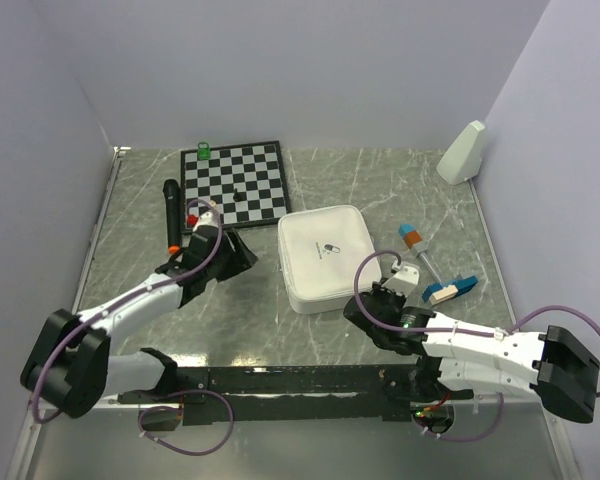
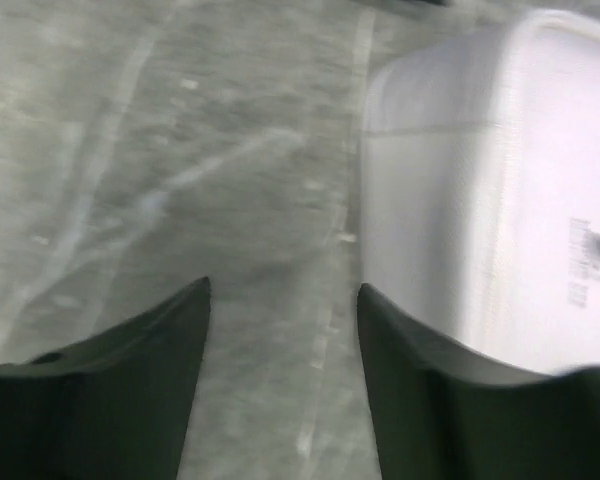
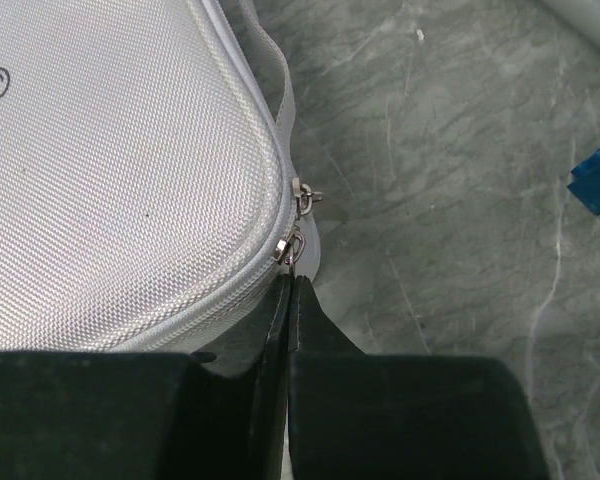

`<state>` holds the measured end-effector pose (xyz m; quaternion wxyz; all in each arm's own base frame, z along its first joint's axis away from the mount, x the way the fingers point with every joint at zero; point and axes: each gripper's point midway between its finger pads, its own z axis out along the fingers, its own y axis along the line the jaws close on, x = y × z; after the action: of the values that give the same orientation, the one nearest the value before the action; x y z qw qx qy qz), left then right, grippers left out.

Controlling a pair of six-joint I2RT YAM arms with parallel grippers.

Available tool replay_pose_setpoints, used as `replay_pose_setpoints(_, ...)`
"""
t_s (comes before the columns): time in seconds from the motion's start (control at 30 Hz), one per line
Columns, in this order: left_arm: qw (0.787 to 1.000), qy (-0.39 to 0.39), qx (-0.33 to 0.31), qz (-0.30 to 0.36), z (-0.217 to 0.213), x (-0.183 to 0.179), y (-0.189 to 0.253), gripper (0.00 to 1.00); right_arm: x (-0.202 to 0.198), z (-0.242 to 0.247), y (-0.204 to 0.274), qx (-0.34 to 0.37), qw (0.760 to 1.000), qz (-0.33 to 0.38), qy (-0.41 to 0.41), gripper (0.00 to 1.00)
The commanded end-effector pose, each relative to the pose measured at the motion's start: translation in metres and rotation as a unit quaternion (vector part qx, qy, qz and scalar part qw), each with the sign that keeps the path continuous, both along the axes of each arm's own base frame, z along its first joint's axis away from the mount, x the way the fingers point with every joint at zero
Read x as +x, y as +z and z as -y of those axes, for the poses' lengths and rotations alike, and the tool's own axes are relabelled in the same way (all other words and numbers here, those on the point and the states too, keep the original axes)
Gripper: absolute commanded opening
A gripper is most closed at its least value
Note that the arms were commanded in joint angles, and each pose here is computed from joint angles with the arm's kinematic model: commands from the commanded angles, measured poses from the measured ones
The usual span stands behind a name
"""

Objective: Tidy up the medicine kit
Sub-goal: Zip the medicine box at the center of the board.

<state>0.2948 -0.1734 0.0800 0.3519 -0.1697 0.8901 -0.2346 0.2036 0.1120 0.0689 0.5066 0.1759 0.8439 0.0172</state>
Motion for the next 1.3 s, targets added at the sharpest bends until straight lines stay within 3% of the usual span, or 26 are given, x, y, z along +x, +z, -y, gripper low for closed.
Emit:
replay_pose_setpoints(0.0,0.996,-0.027,-0.07,0.047,0.039,-0.017,0.051,0.73,0.009,-0.006,0.009,-0.011,1.0,0.024,0.013,0.0)
replay_pose_setpoints(0.03,0.995,-0.027,-0.077,0.053,0.047,-0.023,0.057,0.77,0.009,-0.008,0.009,-0.013,0.999,0.023,0.018,0.0)
replay_pose_setpoints(0.07,0.994,-0.033,-0.09,0.052,0.059,-0.033,0.061,0.88,0.009,-0.009,0.009,-0.013,0.999,0.025,0.019,0.0)
replay_pose_setpoints(0.17,0.991,-0.043,-0.12,0.042,0.092,-0.062,0.065,0.98,0.009,-0.011,0.009,-0.017,0.999,0.024,0.022,0.0)
replay_pose_setpoints(0.43,0.987,0.006,-0.16,-0.032,0.136,-0.096,0.042,0.96,0.01,-0.012,0.009,-0.019,0.999,0.023,0.022,0.0)
replay_pose_setpoints(0.67,0.986,0.043,-0.158,-0.032,0.149,-0.086,0.044,0.99,0.01,-0.013,0.01,-0.014,0.999,0.026,0.025,0.0)
replay_pose_setpoints(0.83,0.99,0.035,-0.131,-0.027,0.144,-0.084,0.033,0.69,0.008,-0.018,0.009,-0.012,0.999,0.026,0.039,0.0)
replay_pose_setpoints(1.0,0.992,0.019,-0.116,-0.037,0.135,-0.089,0.023,0.54,0.009,-0.028,0.011,-0.019,0.998,0.031,0.057,0.0)
replay_pose_setpoints(1.17,0.995,0.014,-0.091,-0.034,0.12,-0.084,0.016,0.05,0.008,-0.038,0.011,-0.025,0.997,0.03,0.07,0.0)
replay_pose_setpoints(1.27,0.997,0.017,-0.07,-0.033,0.106,-0.08,0.01,0.01,0.008,-0.045,0.013,-0.03,0.996,0.032,0.083,0.0)
